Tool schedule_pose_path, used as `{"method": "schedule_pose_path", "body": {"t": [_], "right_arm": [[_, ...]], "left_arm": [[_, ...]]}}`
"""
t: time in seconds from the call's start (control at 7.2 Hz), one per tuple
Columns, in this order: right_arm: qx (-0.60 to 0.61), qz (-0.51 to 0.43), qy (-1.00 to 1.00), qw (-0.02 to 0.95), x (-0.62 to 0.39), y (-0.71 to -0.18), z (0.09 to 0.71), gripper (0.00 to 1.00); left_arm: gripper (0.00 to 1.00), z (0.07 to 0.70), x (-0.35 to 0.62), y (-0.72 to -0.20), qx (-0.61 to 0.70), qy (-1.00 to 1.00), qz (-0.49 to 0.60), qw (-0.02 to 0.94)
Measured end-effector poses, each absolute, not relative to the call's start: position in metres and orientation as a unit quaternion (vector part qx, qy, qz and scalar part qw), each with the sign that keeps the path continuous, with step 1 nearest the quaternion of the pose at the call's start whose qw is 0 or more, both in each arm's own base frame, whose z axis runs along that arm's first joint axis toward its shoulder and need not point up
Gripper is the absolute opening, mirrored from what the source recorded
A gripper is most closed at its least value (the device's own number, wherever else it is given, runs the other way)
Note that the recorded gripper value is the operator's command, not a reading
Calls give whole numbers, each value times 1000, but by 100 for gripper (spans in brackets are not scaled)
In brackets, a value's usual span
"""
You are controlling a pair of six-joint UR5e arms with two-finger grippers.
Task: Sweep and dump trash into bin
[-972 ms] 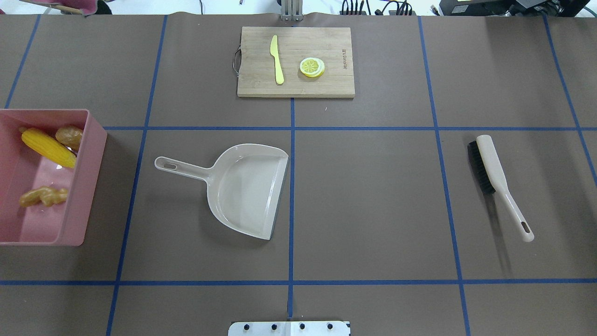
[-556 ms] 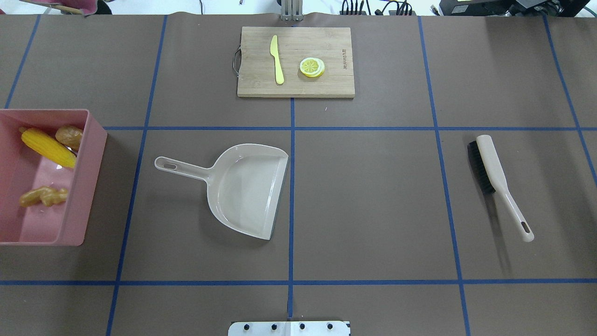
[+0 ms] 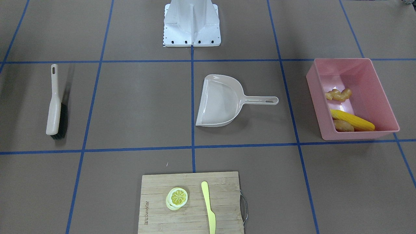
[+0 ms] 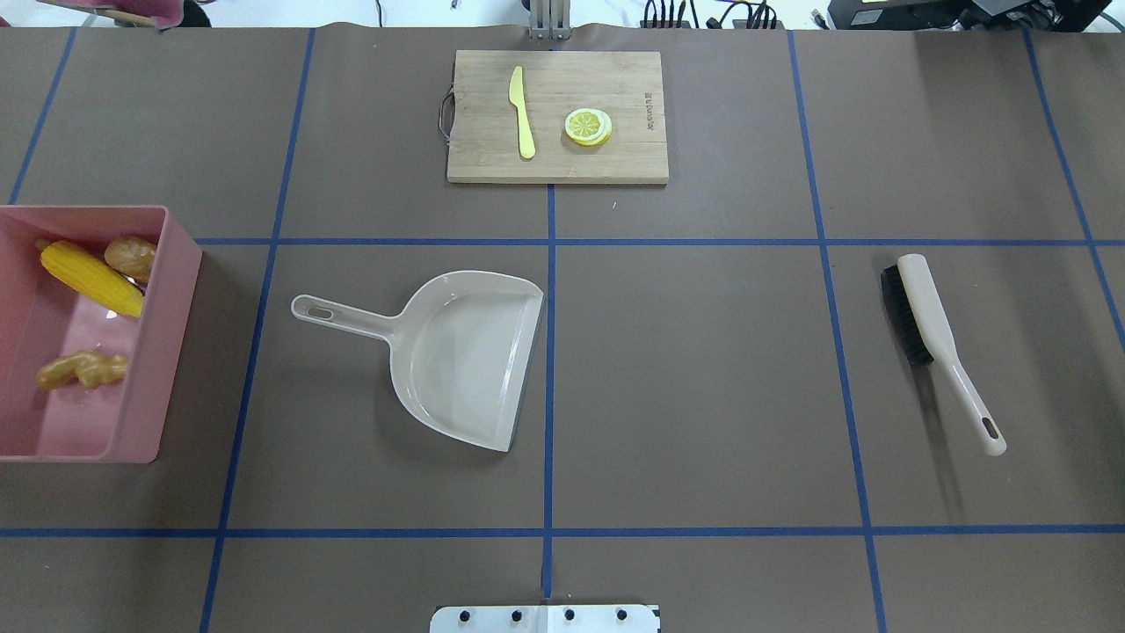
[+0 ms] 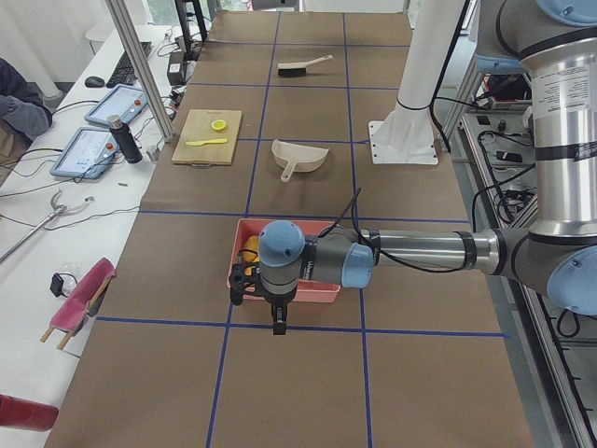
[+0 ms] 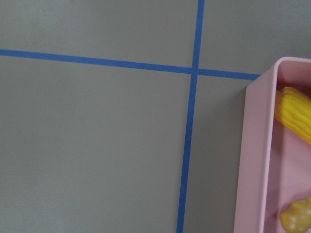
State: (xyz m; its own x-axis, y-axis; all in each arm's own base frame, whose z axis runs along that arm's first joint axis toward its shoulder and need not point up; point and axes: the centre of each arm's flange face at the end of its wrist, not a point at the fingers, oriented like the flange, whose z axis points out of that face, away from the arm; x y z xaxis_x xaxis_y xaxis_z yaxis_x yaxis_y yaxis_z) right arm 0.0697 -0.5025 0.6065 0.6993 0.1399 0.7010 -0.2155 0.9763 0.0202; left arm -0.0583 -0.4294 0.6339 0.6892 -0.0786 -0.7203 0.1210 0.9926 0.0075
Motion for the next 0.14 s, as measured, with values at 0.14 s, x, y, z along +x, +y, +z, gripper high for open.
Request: {"method": "schedule_pose_path", "body": {"t": [0.14], "right_arm": [[50, 96, -376, 920, 68, -503, 607, 100]], "left_arm": [[98, 630, -58, -429, 31, 391, -53, 919]]}}
